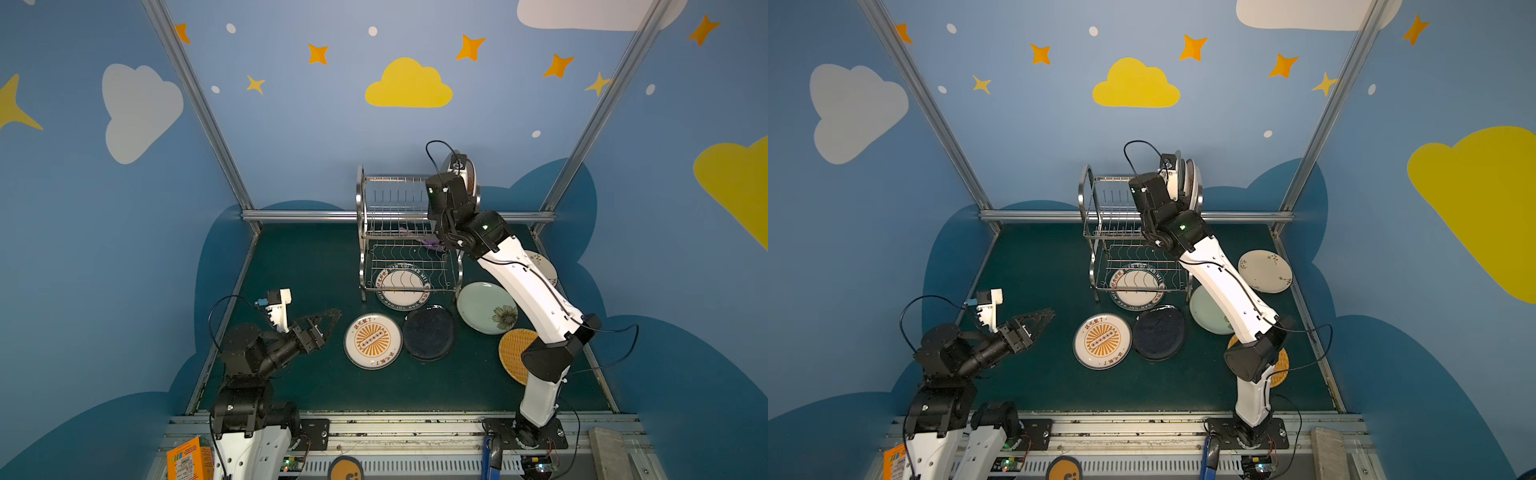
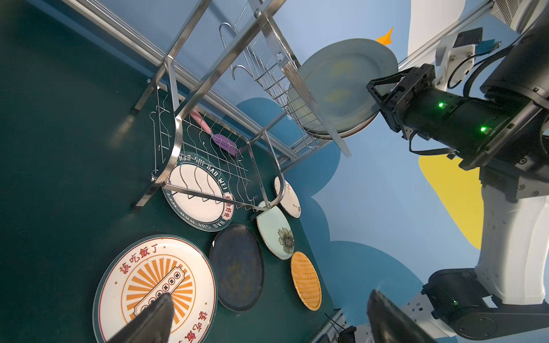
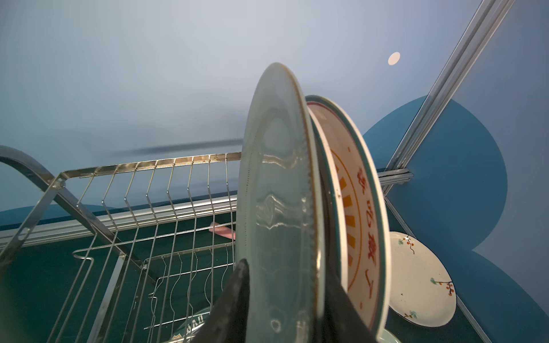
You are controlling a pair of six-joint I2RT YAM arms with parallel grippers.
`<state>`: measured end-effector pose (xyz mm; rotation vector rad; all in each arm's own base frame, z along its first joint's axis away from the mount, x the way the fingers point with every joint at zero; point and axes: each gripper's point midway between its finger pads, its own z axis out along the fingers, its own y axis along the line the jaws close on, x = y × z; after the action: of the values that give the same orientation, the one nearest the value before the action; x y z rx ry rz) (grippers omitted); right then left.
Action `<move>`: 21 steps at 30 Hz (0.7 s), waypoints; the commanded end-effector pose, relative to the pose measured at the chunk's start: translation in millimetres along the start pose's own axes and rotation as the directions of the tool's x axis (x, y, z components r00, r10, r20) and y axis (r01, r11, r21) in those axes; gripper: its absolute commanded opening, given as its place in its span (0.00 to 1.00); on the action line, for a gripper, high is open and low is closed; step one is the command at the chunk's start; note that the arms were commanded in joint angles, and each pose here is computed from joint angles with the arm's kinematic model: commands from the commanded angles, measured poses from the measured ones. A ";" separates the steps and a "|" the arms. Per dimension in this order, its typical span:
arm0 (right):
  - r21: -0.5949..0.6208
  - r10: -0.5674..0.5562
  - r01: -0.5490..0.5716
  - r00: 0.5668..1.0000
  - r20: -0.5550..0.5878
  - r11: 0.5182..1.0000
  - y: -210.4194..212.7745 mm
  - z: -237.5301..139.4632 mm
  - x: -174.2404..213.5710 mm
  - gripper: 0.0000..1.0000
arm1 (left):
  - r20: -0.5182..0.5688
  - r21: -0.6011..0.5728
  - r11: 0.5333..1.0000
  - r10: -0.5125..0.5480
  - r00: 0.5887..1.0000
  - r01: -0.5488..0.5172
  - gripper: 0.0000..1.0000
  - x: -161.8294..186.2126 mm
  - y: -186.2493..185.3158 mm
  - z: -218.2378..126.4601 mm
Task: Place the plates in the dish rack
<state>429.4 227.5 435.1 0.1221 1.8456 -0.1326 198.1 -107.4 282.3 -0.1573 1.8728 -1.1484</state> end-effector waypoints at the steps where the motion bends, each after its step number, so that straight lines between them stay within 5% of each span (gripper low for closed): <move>1: -0.023 0.030 -0.029 0.999 0.020 0.999 -7.3 -13.9 -13.0 0.38 | 0.003 0.014 1.000 0.011 1.000 -0.011 1.00 -1.8 -1.8 0.9; 21: -0.084 0.057 -0.053 0.997 0.045 0.995 -7.7 -35.0 -28.6 0.55 | 0.000 0.009 1.000 0.003 1.000 -0.003 1.00 -2.0 0.0 1.9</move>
<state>414.6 230.2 453.3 0.1031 1.8281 -0.0587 200.4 -106.6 280.3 -0.1684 1.8814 -1.1480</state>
